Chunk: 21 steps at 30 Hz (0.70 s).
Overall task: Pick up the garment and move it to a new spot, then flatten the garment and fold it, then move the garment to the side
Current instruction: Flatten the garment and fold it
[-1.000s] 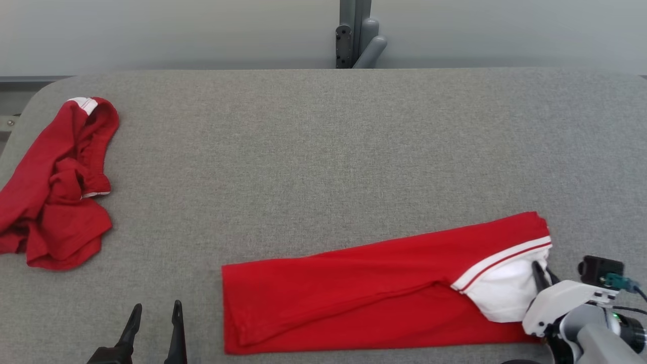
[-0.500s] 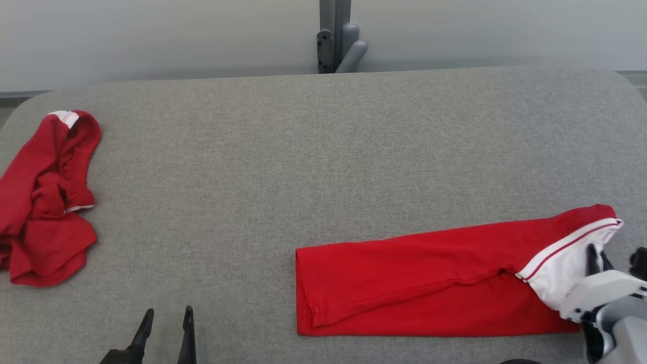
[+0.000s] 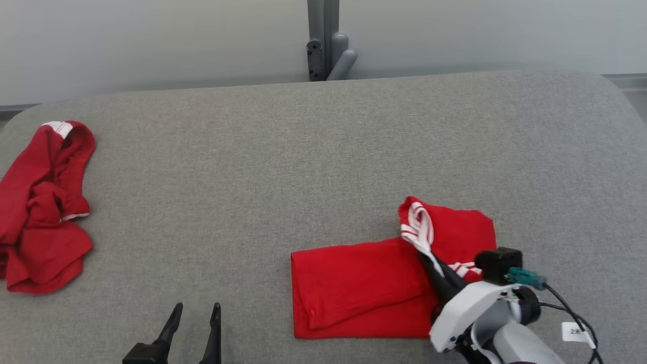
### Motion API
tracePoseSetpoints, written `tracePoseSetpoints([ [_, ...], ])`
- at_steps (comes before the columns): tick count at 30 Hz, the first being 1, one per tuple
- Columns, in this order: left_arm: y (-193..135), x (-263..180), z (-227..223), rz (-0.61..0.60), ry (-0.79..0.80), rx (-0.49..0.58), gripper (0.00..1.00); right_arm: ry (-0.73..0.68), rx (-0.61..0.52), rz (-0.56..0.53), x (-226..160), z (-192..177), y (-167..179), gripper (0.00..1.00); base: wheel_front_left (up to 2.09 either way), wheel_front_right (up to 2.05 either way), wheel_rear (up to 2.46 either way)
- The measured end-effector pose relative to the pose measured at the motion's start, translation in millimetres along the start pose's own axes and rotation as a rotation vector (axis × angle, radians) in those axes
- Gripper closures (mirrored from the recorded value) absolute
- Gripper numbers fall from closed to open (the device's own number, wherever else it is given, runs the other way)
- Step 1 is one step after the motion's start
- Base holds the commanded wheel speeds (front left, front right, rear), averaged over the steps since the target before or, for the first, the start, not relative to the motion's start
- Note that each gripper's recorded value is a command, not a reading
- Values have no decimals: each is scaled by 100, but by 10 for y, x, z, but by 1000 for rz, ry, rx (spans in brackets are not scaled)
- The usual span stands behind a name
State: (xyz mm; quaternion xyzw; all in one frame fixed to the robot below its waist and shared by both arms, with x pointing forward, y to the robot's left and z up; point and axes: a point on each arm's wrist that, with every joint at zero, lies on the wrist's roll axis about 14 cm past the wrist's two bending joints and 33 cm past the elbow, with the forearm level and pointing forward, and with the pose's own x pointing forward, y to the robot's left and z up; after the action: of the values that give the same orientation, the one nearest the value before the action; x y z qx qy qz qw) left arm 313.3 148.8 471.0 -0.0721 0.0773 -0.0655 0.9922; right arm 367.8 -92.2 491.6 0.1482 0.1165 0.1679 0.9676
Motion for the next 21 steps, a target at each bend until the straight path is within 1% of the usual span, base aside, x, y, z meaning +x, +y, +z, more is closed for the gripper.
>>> tracePoseSetpoints([
  [2, 35, -19, -1, 14, -1, -7, 0, 27, 9, 89, 58, -52, 298, 100, 0, 0, 0],
  [7, 116, -81, 7, 47, -7, -14, 0, 107, 2, 259, 157, -255, 871, 100, 0, 0, 0],
  [11, 242, -177, -13, 96, -4, -20, 0, 159, -25, 352, 234, -395, 1169, 100, 0, 0, 0],
  [14, 331, -248, -30, 131, -2, -24, 0, 183, -37, 394, 287, -487, 1316, 100, 0, 0, 0],
  [15, 354, -267, -34, 140, -1, -26, 0, 184, -42, 401, 310, -500, 1345, 38, 0, 0, 0],
  [16, 375, -285, -39, 149, -1, -27, 0, 180, -44, 407, 334, -504, 1365, 0, 0, 0, 0],
  [21, 454, -318, -36, 177, -3, -32, 0, 100, -9, 403, 424, -366, 1389, 0, 0, 0, 0],
])
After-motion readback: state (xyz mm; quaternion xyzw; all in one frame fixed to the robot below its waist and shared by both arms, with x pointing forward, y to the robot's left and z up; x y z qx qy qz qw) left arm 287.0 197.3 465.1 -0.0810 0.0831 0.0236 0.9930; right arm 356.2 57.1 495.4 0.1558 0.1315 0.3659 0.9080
